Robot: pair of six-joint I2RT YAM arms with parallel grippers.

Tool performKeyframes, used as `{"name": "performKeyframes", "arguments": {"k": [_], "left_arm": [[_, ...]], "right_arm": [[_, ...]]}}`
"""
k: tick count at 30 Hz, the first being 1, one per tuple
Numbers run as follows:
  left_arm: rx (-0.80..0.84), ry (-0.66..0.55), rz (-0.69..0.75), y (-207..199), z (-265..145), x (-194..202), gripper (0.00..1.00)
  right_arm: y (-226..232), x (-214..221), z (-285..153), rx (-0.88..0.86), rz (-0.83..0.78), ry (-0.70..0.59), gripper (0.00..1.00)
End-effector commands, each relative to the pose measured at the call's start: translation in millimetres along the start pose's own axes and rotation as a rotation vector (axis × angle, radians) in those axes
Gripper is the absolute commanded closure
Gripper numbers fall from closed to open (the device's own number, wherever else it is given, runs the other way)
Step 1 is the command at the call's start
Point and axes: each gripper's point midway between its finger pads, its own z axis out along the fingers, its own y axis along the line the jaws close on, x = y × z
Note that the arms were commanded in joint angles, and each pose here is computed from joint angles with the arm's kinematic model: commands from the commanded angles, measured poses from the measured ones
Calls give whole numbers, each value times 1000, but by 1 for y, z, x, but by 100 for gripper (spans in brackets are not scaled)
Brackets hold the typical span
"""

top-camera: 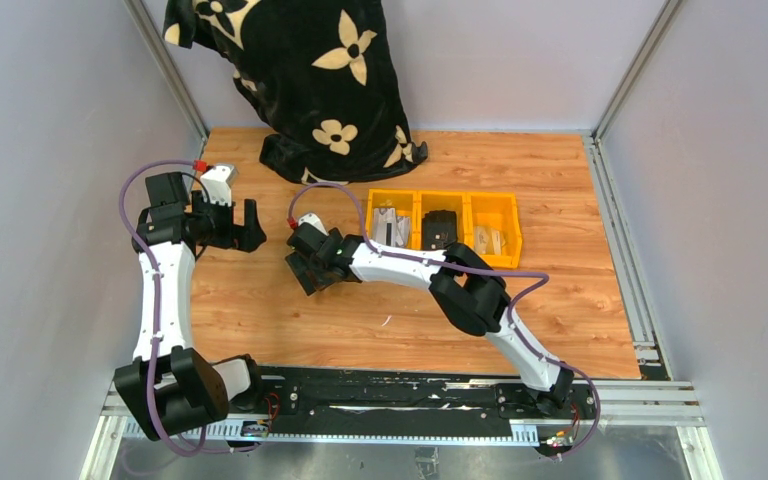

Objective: Take the credit cards out of the card holder
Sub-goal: Pick up the card holder from the center of the board, then open the card holder.

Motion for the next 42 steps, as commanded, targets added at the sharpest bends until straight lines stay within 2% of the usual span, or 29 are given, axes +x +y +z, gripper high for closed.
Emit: {"name": "performKeyframes", "arguments": {"k": [1,4,8,16,20,22,28,42], "left_arm": [[10,-38,10,-6,-11,-10,0],[30,-38,-16,-11,-11,-10,0],[87,-40,-64,-23,-11,-9,0],[200,-50,-127,-46,-10,-3,0],[322,-62,-134,-68,-10,6,0],[333,-64,-138,-71,-11,5,0],[442,-99,-166,-91,-20,-5,0],[590,-161,-192,-127,-52,-31,0]], "right_arm": [[-5,37,7,-18,-21,105,12],[-4,34,0,-33,-10,75,22],[3,7,-25,-94,-23,-69,32],[16,-62,-94,-228,-23,-363,37],[23,-82,-128,-302,8,-477,37],[27,-88,-145,-351,30,-531,38],[35,-96,-178,-389,10,-611,38],[41,-107,-216,-419,-11,-695,40]]}}
